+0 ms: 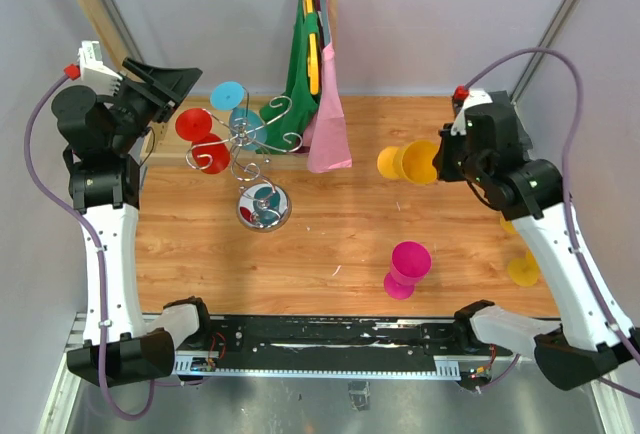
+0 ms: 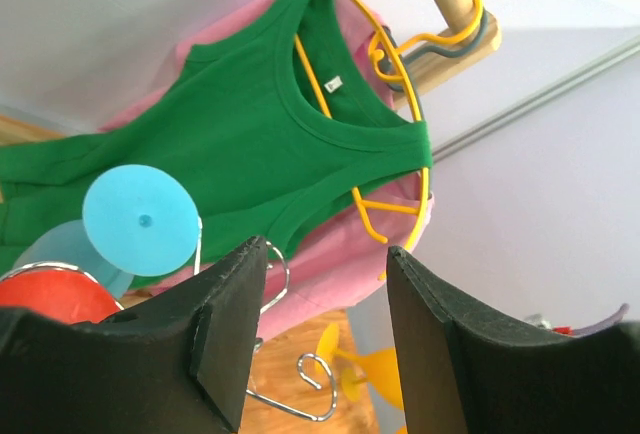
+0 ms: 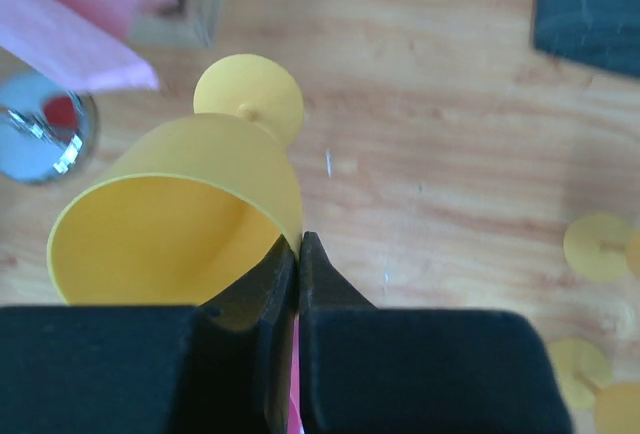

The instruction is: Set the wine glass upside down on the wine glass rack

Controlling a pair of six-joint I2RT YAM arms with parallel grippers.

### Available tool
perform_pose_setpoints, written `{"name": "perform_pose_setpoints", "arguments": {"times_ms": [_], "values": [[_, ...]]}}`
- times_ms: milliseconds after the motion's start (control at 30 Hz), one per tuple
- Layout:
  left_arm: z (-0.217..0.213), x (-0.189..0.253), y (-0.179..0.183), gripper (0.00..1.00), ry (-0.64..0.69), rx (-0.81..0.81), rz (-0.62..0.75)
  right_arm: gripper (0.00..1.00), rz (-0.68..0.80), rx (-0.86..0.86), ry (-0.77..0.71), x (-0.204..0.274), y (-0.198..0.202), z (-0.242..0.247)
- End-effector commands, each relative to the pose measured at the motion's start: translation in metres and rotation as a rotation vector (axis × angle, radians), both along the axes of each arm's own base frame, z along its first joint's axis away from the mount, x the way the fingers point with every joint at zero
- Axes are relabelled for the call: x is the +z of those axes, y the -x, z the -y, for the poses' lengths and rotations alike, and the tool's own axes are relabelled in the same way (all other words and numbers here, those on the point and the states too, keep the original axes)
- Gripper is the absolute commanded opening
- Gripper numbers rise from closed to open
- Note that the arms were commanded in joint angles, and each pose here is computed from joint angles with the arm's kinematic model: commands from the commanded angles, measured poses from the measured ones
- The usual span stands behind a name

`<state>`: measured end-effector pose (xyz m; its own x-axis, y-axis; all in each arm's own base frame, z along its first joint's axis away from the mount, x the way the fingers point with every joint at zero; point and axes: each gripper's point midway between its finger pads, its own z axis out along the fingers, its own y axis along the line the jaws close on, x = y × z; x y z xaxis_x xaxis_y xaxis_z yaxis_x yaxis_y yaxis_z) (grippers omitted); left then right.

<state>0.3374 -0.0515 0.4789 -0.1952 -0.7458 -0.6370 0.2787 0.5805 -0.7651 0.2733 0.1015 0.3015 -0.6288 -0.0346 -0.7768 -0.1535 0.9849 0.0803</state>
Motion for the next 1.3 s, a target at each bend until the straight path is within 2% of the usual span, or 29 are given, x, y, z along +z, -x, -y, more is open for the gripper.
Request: {"name": "perform_pose_setpoints", "arguments": {"times_ms": [0,367,633,867,1267], "values": [[0.012,0.013,0.005,0.56,0.046,-0.089,0.056,0.01,0.284,-0.049,-0.147,0.074,-0.018,-0.006],[0.026,0.024,-0.015,0.56,0.08,-0.124,0.064,0.01,0.703,-0.021,-0.424,0.221,-0.023,-0.018],[0.07,0.042,-0.014,0.56,0.154,-0.287,0.095,0.01,0.82,0.223,-0.684,0.283,-0.014,-0.068],[0.091,0.061,0.006,0.58,0.241,-0.418,0.149,0.01,0.789,0.549,-0.982,0.321,-0.002,-0.115],[0.097,0.091,0.043,0.62,0.417,-0.569,0.224,0.01,0.634,0.951,-1.318,0.331,0.008,-0.147]]}}
